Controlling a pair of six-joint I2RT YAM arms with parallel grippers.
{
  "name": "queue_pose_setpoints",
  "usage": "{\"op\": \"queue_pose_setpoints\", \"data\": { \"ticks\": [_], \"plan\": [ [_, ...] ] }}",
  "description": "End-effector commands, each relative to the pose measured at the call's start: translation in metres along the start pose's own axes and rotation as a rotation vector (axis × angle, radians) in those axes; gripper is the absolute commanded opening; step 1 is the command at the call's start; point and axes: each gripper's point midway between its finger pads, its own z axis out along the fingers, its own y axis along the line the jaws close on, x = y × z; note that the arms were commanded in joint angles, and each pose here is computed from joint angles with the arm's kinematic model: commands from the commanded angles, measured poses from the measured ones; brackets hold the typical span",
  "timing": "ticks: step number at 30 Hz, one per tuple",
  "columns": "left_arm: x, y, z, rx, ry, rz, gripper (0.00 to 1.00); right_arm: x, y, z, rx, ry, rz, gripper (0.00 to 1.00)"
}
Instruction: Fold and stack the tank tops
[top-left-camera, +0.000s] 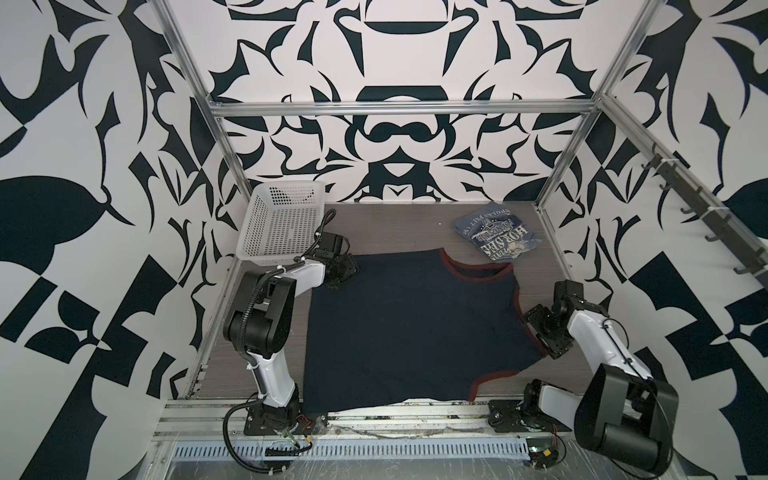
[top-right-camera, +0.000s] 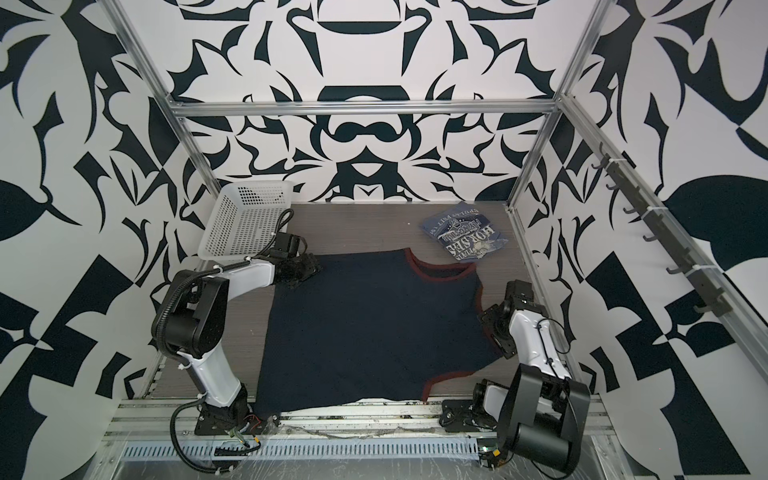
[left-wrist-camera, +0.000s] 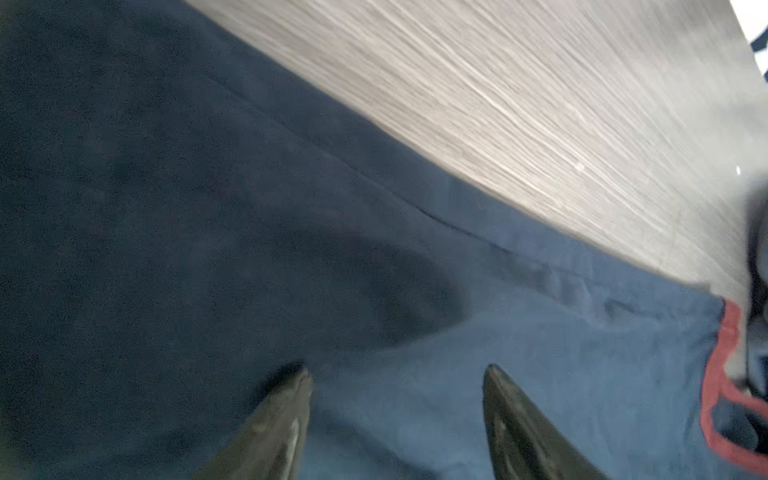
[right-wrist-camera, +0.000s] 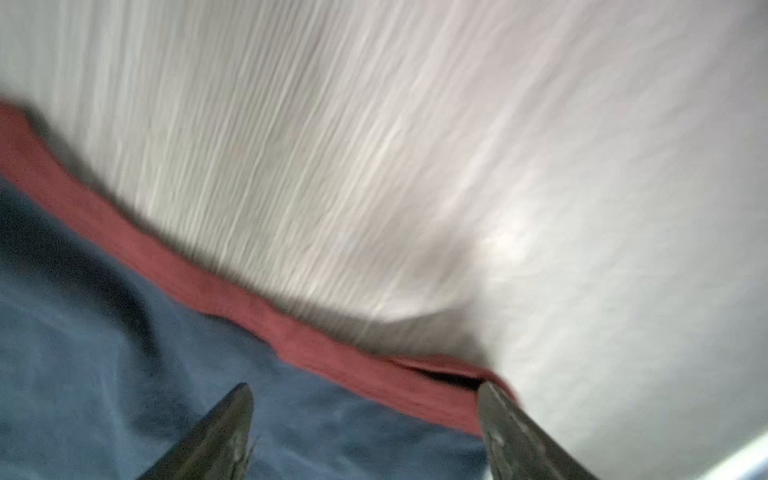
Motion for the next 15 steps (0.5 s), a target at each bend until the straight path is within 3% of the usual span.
{"op": "queue_pose_setpoints", "data": {
  "ticks": [1,3,7,15],
  "plan": [
    [-0.005,-0.053,-0.028,0.064,-0.014,0.167,0.7,-0.025,0.006,-0.036,-0.011,-0.119,-0.051,0.87],
    [-0.012,-0.072,-0.031,0.059,-0.042,0.222,0.7,-0.033,0.015,-0.052,-0.06,-0.163,-0.06,0.87],
    [-0.038,-0.079,-0.023,-0.004,-0.083,0.225,0.71,-0.033,0.056,-0.074,-0.263,-0.174,-0.128,0.91],
    [-0.096,-0.035,-0.003,-0.132,-0.131,0.097,0.71,0.013,0.159,-0.085,-0.384,-0.141,-0.505,0.9]
  ]
}}
